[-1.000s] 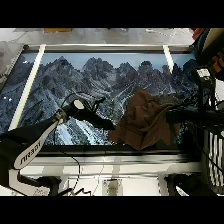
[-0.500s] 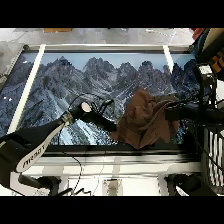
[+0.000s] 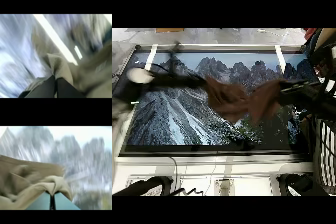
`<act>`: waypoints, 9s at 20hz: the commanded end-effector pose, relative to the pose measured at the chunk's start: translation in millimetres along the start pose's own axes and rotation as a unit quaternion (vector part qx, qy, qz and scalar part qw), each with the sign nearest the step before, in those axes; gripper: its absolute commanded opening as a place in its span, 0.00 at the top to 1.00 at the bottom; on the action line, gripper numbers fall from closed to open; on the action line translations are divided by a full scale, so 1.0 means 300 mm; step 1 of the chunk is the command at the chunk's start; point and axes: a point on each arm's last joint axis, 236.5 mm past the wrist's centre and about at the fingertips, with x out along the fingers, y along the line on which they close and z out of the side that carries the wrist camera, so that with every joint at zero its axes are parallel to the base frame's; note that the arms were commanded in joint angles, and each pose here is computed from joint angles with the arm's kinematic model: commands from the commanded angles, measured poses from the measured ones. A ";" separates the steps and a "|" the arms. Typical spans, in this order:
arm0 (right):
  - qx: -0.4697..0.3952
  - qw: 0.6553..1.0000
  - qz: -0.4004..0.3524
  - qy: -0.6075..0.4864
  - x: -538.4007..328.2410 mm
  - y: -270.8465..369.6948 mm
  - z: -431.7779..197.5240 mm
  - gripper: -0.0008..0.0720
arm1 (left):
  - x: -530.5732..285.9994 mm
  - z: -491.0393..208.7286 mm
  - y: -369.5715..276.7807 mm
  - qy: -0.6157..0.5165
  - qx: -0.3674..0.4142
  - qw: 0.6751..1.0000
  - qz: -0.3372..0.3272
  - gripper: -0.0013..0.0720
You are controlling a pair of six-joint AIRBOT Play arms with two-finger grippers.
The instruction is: Fold the clothes and pants, and hang the long-sleeved shirts on hangers.
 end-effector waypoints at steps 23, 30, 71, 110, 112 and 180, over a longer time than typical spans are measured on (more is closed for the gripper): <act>0.037 0.996 0.064 0.051 0.320 0.160 -0.018 0.97 | -0.234 0.144 0.440 -0.149 -0.091 0.964 0.200 0.96; 0.027 0.998 0.051 -0.036 0.433 0.125 0.099 0.97 | -0.271 0.210 0.419 -0.169 0.000 0.961 0.220 0.96; 0.068 0.964 -0.067 0.247 0.744 -0.250 -0.449 0.97 | 0.055 -0.550 0.750 0.115 -0.219 0.964 0.102 0.11; 0.170 0.823 -0.075 0.537 0.293 -0.625 -0.959 0.54 | -0.102 -0.937 0.609 0.344 -0.291 0.893 0.002 0.96; 0.238 0.809 0.024 0.538 0.284 -0.494 -1.049 0.54 | -0.101 -0.937 0.608 0.344 -0.291 0.893 0.001 0.96; 0.219 0.917 0.024 0.331 0.811 -0.534 -0.769 0.97 | 0.198 -0.608 0.861 0.122 -0.316 0.935 0.105 0.96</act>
